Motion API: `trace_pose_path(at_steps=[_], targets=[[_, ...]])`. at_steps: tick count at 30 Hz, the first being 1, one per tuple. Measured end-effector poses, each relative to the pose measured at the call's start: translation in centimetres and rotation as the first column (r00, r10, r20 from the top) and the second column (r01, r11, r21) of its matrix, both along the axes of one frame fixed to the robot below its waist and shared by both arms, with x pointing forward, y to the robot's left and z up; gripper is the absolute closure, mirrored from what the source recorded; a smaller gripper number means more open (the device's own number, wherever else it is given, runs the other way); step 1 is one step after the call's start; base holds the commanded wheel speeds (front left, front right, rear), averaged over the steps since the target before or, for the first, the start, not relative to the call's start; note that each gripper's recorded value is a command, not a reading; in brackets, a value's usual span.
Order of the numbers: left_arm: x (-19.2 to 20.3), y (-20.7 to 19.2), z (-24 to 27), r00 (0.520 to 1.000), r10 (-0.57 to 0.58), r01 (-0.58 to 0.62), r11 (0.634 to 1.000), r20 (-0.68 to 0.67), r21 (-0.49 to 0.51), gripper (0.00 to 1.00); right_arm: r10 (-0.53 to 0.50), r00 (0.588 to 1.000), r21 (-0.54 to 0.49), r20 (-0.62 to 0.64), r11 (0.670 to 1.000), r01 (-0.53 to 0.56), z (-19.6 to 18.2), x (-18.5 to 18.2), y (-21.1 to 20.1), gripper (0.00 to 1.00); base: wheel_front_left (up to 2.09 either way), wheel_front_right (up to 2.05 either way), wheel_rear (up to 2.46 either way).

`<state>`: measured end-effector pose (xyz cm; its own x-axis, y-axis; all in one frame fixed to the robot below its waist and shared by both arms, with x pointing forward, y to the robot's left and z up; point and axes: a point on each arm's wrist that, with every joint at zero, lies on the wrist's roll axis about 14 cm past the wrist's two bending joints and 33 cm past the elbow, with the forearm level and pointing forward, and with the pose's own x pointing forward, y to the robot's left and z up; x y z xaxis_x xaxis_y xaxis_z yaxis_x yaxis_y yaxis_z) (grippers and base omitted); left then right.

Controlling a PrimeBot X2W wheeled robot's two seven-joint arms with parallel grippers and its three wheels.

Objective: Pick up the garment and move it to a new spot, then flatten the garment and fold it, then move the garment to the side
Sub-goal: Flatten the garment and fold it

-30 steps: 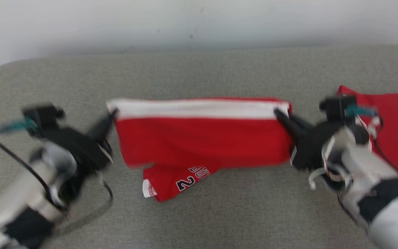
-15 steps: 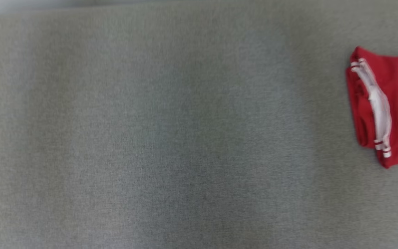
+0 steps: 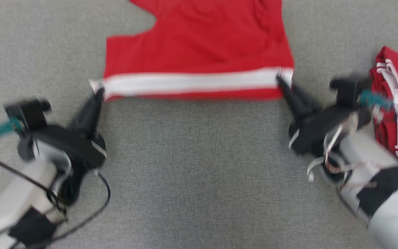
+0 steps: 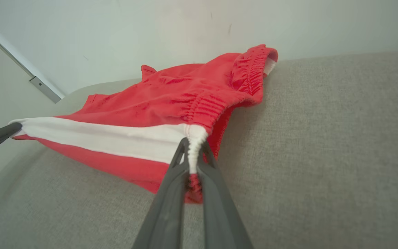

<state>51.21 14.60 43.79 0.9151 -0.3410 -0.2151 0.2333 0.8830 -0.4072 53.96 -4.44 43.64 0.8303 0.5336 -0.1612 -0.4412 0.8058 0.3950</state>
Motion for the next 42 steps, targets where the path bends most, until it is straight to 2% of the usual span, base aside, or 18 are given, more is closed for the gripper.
trace_pose_path(at_steps=[3, 7, 13, 23, 26, 34, 42], targets=[[-2.8, -0.4, -1.5, 0.999, -0.027, 0.029, 0.999, -0.04, 0.03, 1.0, -0.001, 1.0, 0.047, -0.013, 0.999, 0.002, -0.2, -2.7, 0.2, 1.0, 0.0, 0.0, 0.0], [-5.4, -2.0, -1.5, 0.995, -0.086, 0.088, 0.995, -0.043, 0.044, 1.0, 0.029, 0.999, 0.044, 0.014, 0.999, -0.029, 0.9, -5.2, 0.3, 1.0, 0.0, 0.0, 0.0], [-7.8, -2.8, -0.3, 0.994, -0.112, 0.113, 0.992, -0.018, 0.065, 1.0, 0.008, 1.0, -0.015, 0.027, 1.0, -0.008, 1.5, -7.8, -2.8, 1.0, 0.0, 0.0, 0.0], [-15.7, -2.3, -3.1, 0.988, -0.089, 0.1, 0.991, -0.124, 0.087, 1.0, -0.017, 0.994, 0.015, -0.105, 1.0, 0.018, -1.0, -15.8, -4.1, 1.0, 0.0, 0.0, 0.0], [-17.2, -2.3, -2.9, 0.99, -0.081, 0.093, 0.991, -0.118, 0.098, 1.0, -0.024, 0.993, 0.024, -0.118, 0.999, 0.027, -1.1, -17.6, -4.4, 1.0, 0.0, 0.0, 0.0], [-19.6, -2.0, -3.2, 0.99, -0.075, 0.09, 0.988, -0.123, 0.125, 1.0, -0.031, 0.992, 0.041, -0.126, 0.999, 0.036, -1.0, -20.6, -4.8, 1.0, 0.0, 0.0, 0.0], [-19.7, -2.3, -3.1, 0.988, -0.078, 0.095, 0.987, -0.13, 0.131, 1.0, -0.037, 0.991, 0.055, -0.132, 0.998, 0.044, -0.9, -20.9, -4.9, 1.0, 0.0, 0.0, 0.0]])
